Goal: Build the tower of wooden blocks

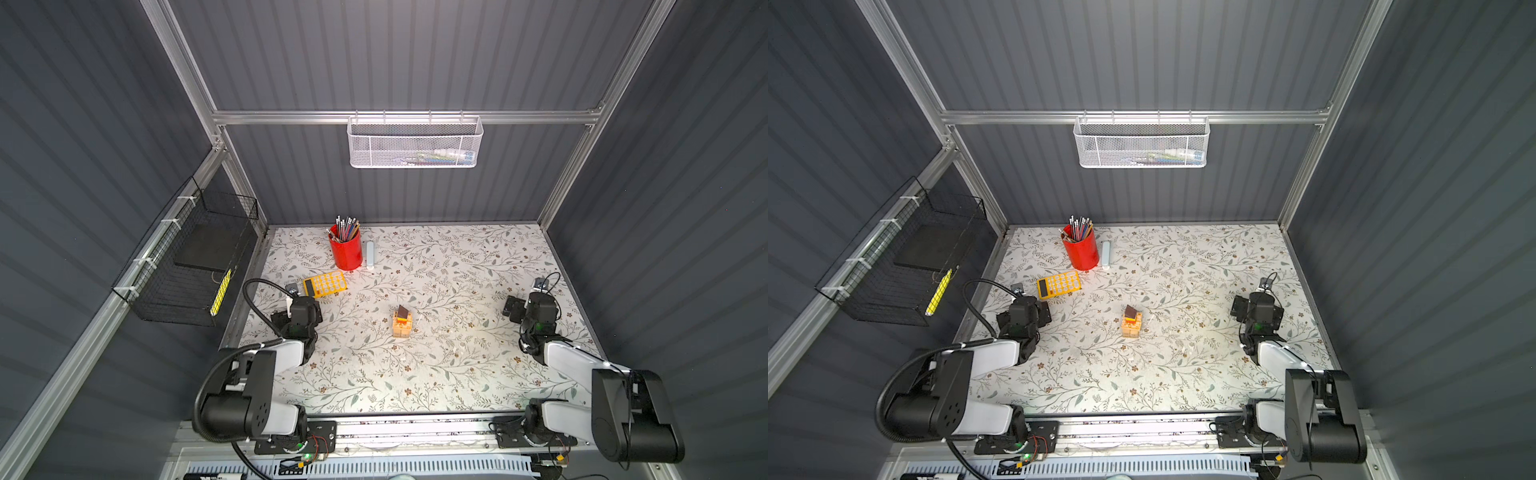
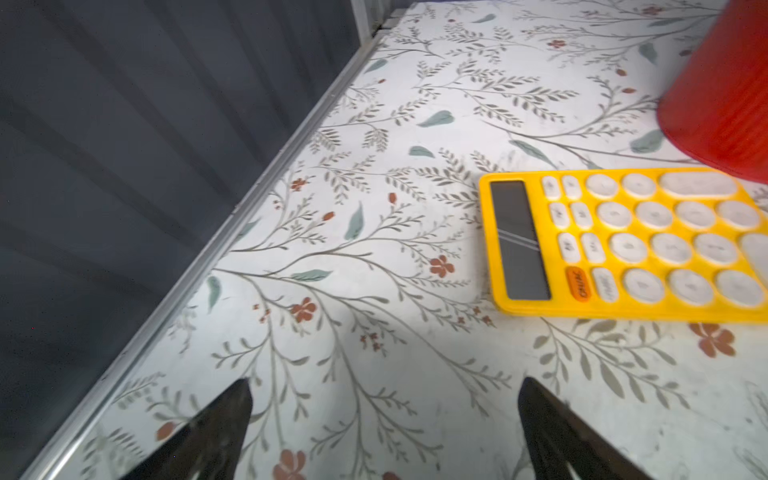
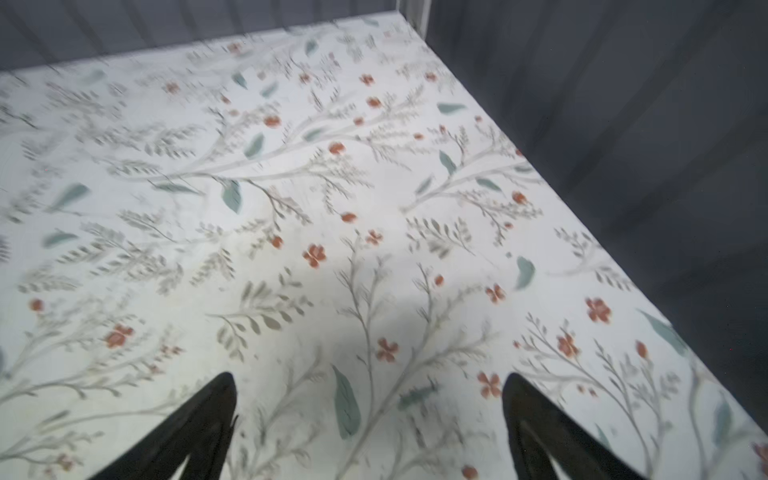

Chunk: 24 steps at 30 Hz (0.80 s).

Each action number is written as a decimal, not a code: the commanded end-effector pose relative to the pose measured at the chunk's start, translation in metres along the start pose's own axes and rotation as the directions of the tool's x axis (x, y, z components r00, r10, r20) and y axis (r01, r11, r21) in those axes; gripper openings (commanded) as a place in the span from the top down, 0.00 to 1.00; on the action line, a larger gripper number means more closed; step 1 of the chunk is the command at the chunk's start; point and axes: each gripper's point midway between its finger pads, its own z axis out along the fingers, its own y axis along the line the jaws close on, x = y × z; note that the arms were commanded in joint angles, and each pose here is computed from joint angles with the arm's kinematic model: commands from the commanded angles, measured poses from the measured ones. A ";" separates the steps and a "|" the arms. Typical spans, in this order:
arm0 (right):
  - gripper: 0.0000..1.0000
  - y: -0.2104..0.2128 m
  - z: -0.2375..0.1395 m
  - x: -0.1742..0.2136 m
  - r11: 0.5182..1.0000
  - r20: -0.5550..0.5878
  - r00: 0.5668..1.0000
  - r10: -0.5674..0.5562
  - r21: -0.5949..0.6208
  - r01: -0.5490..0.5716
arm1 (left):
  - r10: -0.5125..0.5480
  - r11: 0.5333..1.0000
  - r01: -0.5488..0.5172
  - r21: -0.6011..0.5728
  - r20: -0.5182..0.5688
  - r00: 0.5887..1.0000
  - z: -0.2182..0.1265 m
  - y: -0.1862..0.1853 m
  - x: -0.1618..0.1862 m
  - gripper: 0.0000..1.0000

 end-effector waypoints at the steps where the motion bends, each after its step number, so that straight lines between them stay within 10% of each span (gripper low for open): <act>1: 0.01 0.026 0.000 -0.048 0.989 0.225 0.974 0.008 -0.145 0.025 | -0.061 0.992 0.032 0.120 0.241 0.969 0.004 -0.024 -0.048 0.00; 24: 0.01 0.031 0.015 -0.034 0.985 0.202 0.979 0.000 -0.169 0.035 | -0.012 0.994 -0.004 0.113 0.142 0.990 0.034 -0.037 -0.036 0.00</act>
